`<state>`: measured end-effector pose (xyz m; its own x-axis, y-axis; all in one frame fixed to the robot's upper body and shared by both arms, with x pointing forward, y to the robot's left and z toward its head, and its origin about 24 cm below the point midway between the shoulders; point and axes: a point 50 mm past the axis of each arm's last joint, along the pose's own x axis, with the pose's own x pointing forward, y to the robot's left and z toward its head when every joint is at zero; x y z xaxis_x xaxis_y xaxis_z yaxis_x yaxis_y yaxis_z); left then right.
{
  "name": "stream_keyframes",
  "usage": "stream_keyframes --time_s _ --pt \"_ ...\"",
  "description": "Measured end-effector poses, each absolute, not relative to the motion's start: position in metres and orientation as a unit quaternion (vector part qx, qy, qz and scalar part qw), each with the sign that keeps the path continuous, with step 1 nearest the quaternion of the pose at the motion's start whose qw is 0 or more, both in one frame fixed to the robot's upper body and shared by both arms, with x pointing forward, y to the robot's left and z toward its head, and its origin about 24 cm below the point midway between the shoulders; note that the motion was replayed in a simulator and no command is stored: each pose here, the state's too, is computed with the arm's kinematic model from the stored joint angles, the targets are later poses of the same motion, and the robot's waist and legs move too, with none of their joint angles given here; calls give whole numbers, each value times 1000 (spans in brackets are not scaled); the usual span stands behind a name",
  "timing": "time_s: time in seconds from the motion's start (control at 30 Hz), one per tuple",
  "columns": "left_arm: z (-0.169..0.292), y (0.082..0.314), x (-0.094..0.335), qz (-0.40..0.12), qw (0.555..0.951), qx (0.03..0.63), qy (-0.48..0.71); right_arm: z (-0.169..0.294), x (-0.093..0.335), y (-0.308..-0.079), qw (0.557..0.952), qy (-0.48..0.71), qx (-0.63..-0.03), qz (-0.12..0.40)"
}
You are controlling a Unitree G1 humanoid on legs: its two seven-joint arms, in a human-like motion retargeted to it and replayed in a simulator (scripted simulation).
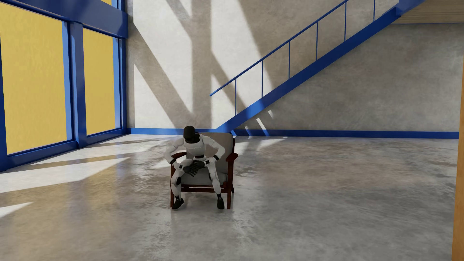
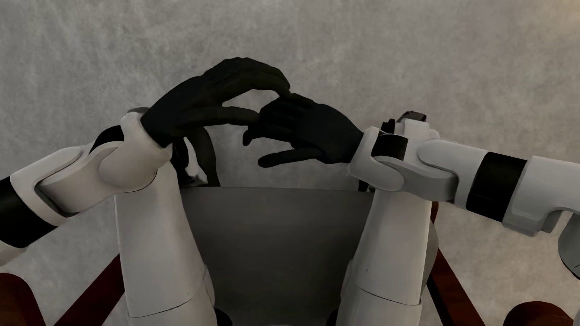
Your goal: Sit on the textiles chair
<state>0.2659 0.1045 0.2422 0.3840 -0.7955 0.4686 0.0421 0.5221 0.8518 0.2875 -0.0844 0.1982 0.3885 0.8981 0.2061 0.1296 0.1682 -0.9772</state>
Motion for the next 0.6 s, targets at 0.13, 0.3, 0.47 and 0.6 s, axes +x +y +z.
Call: stream_keyframes --time_s 0.13,0.3,0.47,0.6 --pt "241 110 265 -275 739 396 -470 199 288 -94 632 -444 -564 291" --pt "209 119 288 -273 767 434 -387 173 308 -107 683 -366 -575 263" --pt "141 152 305 -218 848 417 -244 105 327 -134 808 -207 -517 193" --pt "78 184 301 -75 938 314 -124 45 319 -159 924 -62 -376 37"
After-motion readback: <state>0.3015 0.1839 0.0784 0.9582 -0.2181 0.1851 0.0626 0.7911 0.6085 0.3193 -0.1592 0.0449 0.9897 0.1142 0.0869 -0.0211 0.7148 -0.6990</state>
